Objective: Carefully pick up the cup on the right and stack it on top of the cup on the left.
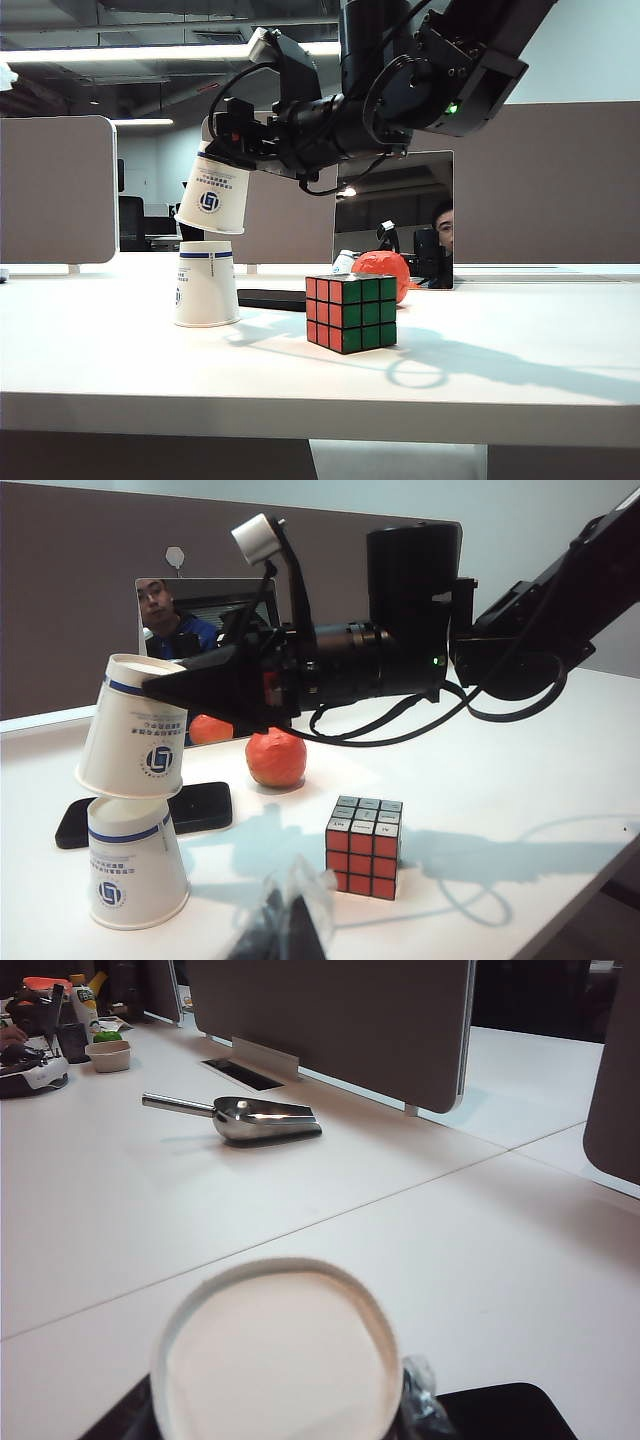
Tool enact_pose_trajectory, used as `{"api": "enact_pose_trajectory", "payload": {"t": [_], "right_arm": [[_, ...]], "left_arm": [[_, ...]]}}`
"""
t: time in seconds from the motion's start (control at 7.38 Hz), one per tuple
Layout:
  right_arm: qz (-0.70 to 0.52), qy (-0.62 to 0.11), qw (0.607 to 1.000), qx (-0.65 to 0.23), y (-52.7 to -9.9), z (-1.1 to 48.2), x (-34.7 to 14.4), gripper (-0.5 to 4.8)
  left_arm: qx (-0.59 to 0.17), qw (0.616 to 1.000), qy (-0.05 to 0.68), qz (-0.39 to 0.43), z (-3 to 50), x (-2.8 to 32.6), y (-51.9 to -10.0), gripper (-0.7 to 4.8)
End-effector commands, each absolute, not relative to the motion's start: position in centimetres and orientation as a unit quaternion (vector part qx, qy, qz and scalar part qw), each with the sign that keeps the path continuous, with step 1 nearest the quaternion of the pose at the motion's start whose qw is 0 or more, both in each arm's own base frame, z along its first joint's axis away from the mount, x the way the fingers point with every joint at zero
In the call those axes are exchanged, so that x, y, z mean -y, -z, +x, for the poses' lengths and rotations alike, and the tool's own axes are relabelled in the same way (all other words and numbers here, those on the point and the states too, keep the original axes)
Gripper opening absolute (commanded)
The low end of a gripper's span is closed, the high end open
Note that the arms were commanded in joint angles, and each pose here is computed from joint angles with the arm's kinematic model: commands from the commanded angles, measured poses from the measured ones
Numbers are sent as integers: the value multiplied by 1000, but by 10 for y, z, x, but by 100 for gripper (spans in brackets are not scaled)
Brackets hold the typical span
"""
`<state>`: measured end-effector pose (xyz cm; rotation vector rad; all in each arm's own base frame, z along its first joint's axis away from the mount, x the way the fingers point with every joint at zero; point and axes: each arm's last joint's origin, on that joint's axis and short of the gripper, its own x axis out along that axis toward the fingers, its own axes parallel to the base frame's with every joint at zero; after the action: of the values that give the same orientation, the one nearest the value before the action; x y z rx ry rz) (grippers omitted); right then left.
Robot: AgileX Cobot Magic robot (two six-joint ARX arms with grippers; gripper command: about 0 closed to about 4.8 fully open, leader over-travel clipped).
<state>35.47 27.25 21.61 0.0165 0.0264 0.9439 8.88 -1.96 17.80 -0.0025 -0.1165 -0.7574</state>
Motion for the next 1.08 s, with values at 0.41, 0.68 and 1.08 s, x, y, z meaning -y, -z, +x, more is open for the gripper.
{"api": "enact_pose_trajectory", "payload": {"t": [0.41,0.68,1.08], "right_arm": [[5,-454,890,-27,-206,373,-284,273],[-3,-457,887,-72,-198,371,-285,274],[-16,-452,879,-153,-182,367,-284,274]], "left_arm": [[63,926,372,-1,88,20,-180,-5],[62,926,372,-1,88,20,-180,-5],[63,926,372,-1,88,20,-180,-5]]}}
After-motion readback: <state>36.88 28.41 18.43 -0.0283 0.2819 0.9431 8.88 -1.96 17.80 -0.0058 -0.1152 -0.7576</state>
